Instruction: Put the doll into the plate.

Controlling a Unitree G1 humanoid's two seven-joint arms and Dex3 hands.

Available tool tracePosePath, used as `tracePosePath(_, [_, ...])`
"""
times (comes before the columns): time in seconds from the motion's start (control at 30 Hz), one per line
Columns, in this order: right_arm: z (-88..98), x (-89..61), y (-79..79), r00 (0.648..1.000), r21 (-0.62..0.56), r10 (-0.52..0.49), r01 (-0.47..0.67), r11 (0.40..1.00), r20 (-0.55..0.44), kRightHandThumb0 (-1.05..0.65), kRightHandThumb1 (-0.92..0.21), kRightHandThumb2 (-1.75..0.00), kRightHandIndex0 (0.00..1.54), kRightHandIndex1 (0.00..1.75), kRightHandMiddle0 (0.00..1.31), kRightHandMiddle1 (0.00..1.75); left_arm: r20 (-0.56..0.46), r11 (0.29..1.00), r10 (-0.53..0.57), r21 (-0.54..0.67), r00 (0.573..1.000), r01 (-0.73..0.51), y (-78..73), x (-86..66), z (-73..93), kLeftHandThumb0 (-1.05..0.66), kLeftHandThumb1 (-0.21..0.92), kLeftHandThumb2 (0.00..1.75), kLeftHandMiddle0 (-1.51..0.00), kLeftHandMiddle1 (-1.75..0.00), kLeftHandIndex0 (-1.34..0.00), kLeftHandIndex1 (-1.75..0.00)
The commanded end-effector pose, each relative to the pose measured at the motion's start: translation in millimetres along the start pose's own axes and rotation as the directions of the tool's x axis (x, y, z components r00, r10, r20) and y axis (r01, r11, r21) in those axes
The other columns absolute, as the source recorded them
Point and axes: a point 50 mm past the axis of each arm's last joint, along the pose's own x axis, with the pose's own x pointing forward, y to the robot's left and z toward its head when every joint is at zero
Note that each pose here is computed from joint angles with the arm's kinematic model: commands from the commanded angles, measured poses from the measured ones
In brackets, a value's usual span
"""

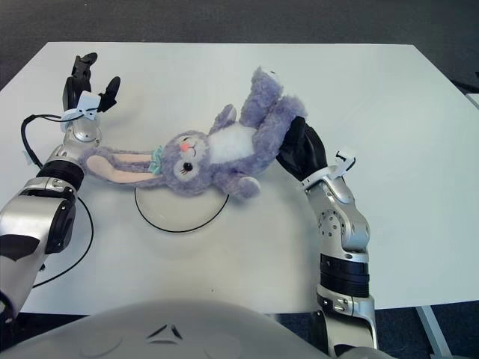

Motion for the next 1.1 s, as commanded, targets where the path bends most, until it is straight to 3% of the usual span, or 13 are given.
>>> tracePosePath(0.0, [-4.3, 0.0, 6.3, 0.999, -0.008, 0.038, -0.038, 0.999, -0.020, -0.81, -0.92, -0.98, 0.35, 0.00, 0.34, 0.02, 0.022, 1.000, 0.000, -0.004, 1.000, 0.000, -1.4, 1.5, 5.0, -0.53, 0.92, 0.48, -0.47, 0.00, -0.26, -0.56])
tracePosePath(1.07, [-12.9, 11.4, 28.1, 0.994, -0.046, 0.094, -0.097, 0.994, -0.057, -0.83, -0.92, -1.01, 0.33, 0.00, 0.31, 0.00, 0.011, 0.999, -0.001, -0.050, 1.000, 0.002, -5.1, -0.4, 5.8, -0.53, 0.92, 0.47, -0.47, 0.00, -0.27, -0.56])
